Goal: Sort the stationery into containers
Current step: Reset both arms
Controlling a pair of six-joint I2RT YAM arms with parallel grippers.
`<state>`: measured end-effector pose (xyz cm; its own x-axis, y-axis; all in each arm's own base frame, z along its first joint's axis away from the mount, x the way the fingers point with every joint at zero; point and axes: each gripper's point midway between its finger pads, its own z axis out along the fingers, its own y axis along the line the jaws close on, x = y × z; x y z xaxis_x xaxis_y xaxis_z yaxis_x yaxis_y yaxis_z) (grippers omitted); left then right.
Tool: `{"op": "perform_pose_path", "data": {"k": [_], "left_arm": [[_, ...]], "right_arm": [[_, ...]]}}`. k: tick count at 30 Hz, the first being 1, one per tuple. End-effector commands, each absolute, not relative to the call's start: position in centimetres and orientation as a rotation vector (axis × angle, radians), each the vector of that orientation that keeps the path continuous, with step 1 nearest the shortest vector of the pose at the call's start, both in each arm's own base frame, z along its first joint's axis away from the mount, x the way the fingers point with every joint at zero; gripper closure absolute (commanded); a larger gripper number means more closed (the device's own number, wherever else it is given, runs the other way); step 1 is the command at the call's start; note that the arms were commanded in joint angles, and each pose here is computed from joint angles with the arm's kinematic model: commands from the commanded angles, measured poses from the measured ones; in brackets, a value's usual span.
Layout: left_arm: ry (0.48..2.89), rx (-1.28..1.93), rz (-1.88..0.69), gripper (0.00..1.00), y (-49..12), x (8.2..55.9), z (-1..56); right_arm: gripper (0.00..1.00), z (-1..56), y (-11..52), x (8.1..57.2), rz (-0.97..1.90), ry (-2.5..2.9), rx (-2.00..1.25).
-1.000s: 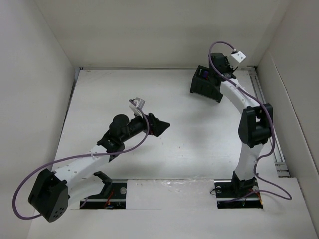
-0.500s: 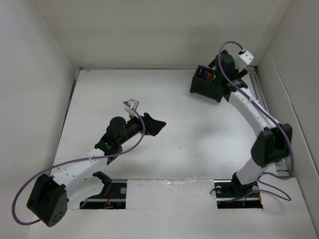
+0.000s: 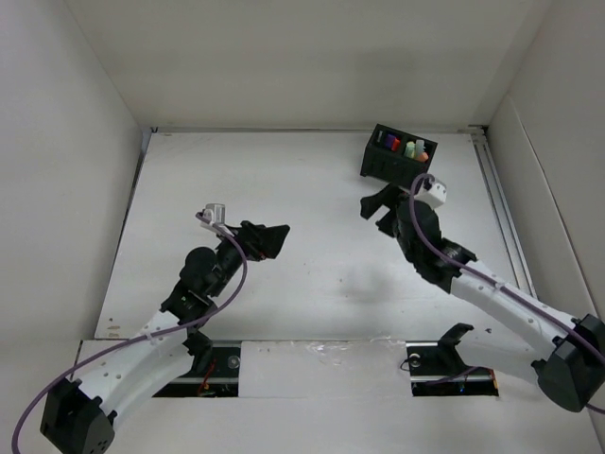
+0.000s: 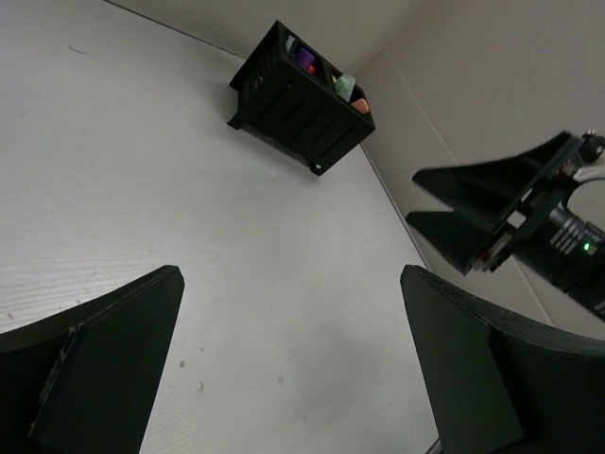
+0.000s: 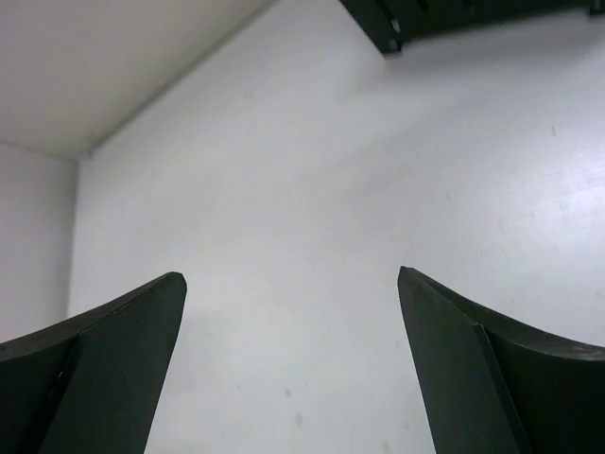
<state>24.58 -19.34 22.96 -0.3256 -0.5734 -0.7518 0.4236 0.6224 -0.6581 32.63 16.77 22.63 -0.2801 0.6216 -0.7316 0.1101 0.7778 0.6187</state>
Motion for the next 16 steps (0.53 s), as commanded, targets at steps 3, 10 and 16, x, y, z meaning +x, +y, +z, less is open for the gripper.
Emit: {"op": "perform_pose_path", "data": {"k": [3, 10, 16], "left_arm": [[1.579, -0.152, -0.989, 0.00, -18.9, 25.1, 23.6], [1.657, -0.099, -0.979, 0.00, -20.2, 25.6, 21.6], [1.683, -0.066, -0.995, 0.00, -21.0, 25.8, 21.0]], "right_arm": [[0.00, 21.3, 17.0, 29.5, 0.626, 1.845, 0.601], [0.00, 18.0, 16.7, 27.3, 0.575, 1.948, 0.600], [0.00, 18.7, 16.7, 27.3, 0.541, 1.966, 0.593]]}}
